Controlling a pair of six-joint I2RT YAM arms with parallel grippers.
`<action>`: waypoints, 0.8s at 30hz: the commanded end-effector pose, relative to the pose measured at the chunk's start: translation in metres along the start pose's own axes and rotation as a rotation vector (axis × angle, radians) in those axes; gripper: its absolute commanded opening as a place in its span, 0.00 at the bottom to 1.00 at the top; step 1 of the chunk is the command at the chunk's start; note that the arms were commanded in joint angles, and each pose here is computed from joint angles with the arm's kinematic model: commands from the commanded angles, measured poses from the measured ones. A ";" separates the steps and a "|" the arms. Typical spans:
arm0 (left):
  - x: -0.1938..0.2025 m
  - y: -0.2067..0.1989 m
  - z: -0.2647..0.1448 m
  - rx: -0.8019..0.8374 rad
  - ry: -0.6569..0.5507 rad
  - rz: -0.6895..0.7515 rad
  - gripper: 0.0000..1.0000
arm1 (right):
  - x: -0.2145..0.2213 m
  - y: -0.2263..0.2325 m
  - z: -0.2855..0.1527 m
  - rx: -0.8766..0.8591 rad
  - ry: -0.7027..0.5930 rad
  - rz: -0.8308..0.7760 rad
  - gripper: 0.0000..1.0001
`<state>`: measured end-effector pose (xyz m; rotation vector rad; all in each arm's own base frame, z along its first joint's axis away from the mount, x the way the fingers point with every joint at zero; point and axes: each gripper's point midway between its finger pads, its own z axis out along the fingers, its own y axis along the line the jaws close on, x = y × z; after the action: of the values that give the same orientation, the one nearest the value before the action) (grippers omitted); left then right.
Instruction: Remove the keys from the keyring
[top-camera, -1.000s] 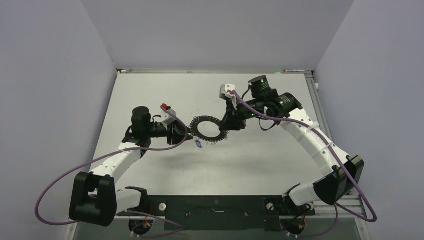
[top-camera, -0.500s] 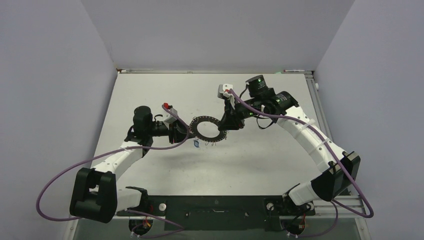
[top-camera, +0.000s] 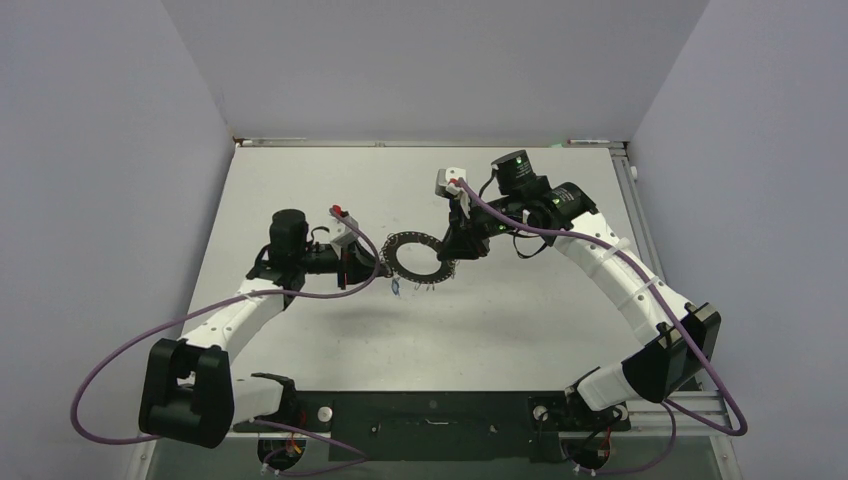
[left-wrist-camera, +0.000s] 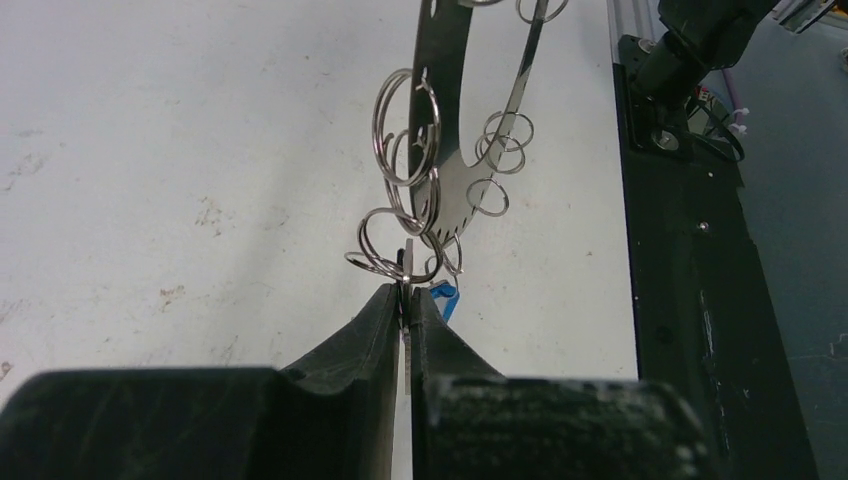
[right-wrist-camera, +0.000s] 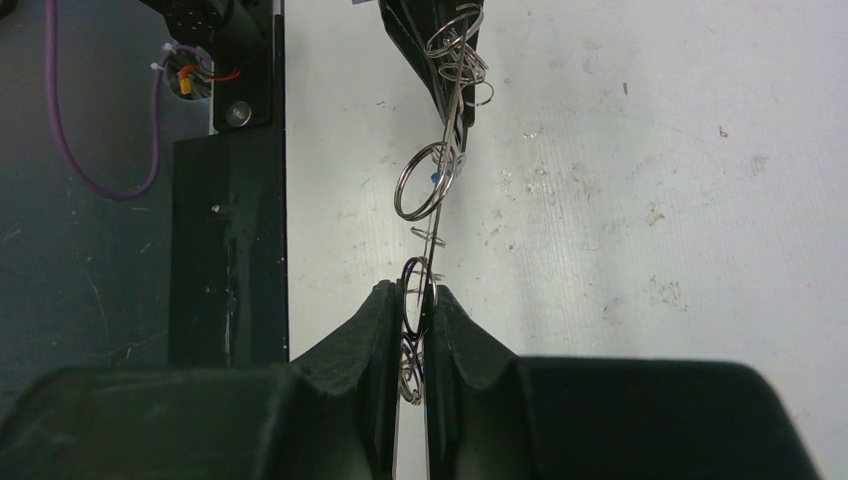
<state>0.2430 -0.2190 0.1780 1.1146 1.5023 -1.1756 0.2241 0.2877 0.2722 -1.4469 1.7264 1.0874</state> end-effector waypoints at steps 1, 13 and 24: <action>-0.011 0.010 -0.008 -0.094 0.063 -0.050 0.00 | -0.015 -0.010 -0.004 0.042 -0.035 -0.040 0.05; -0.008 0.006 -0.045 -0.330 0.341 -0.037 0.00 | 0.007 -0.013 0.015 0.034 -0.082 0.064 0.05; -0.026 0.009 -0.063 -0.456 0.560 0.239 0.00 | 0.028 0.007 0.027 -0.074 -0.128 0.117 0.05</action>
<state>0.2417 -0.1682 0.1902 1.2213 1.9358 -0.5359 0.2187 0.2938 0.2050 -1.2906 1.8887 1.2224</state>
